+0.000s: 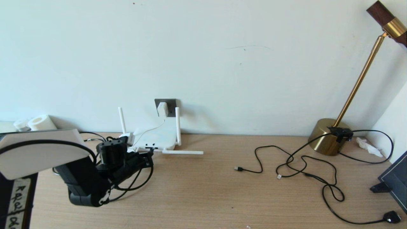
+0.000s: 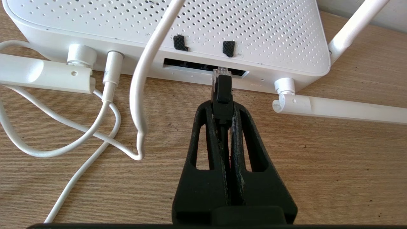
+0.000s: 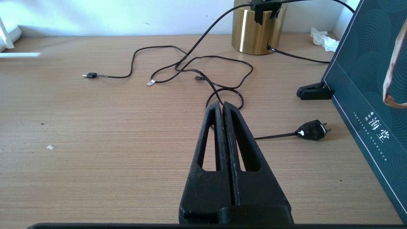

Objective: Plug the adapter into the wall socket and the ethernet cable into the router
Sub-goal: Plug cable into router interface

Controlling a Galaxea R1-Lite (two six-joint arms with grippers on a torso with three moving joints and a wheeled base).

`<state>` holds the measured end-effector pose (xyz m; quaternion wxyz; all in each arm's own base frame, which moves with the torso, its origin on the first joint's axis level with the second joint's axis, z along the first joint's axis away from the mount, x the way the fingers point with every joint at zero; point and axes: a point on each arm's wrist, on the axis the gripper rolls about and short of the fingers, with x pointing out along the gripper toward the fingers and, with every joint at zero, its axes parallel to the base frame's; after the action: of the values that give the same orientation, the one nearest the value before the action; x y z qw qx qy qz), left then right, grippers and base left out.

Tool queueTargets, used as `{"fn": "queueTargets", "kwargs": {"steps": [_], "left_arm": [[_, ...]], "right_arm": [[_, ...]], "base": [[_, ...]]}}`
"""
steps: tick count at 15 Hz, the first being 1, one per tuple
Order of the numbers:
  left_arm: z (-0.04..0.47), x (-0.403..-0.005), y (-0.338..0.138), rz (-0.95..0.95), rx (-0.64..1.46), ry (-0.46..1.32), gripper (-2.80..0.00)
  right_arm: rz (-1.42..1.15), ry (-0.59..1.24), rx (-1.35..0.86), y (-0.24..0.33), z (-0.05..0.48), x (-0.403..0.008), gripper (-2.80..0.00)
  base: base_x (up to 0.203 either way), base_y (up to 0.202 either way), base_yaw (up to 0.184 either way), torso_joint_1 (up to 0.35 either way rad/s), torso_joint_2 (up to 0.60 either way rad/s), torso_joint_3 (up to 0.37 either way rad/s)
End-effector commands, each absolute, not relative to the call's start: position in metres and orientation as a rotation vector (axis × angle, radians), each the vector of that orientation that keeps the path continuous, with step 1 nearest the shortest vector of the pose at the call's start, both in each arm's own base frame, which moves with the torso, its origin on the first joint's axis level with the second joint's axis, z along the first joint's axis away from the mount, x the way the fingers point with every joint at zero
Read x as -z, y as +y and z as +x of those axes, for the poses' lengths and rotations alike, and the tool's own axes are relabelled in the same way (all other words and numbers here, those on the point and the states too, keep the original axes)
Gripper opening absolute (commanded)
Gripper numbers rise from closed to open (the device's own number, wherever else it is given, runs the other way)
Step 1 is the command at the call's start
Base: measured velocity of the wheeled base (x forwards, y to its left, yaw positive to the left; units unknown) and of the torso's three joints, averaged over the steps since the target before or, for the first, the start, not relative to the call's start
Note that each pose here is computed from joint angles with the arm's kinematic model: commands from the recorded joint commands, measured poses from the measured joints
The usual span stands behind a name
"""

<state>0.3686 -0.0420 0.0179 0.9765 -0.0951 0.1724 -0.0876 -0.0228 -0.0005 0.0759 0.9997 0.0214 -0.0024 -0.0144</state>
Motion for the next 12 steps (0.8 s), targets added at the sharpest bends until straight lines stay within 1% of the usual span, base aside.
{"fn": "queueTargets", "kwargs": {"steps": [1,12], "left_arm": [[0.3689,-0.0177,-0.0421,-0.193,0.177,0.343,-2.80],[0.3689,-0.0175,-0.0421,-0.193,0.177,0.344,-2.80]], "right_arm": [[0.043,-0.005,0.028,-0.0005,-0.0228,-0.0760,-2.80],[0.043,-0.005,0.029,-0.0005,-0.0228,-0.0760,-2.80]], "base": [[0.000,0.000,0.000,0.000,0.00,0.000],[0.000,0.000,0.000,0.000,0.00,0.000]]}}
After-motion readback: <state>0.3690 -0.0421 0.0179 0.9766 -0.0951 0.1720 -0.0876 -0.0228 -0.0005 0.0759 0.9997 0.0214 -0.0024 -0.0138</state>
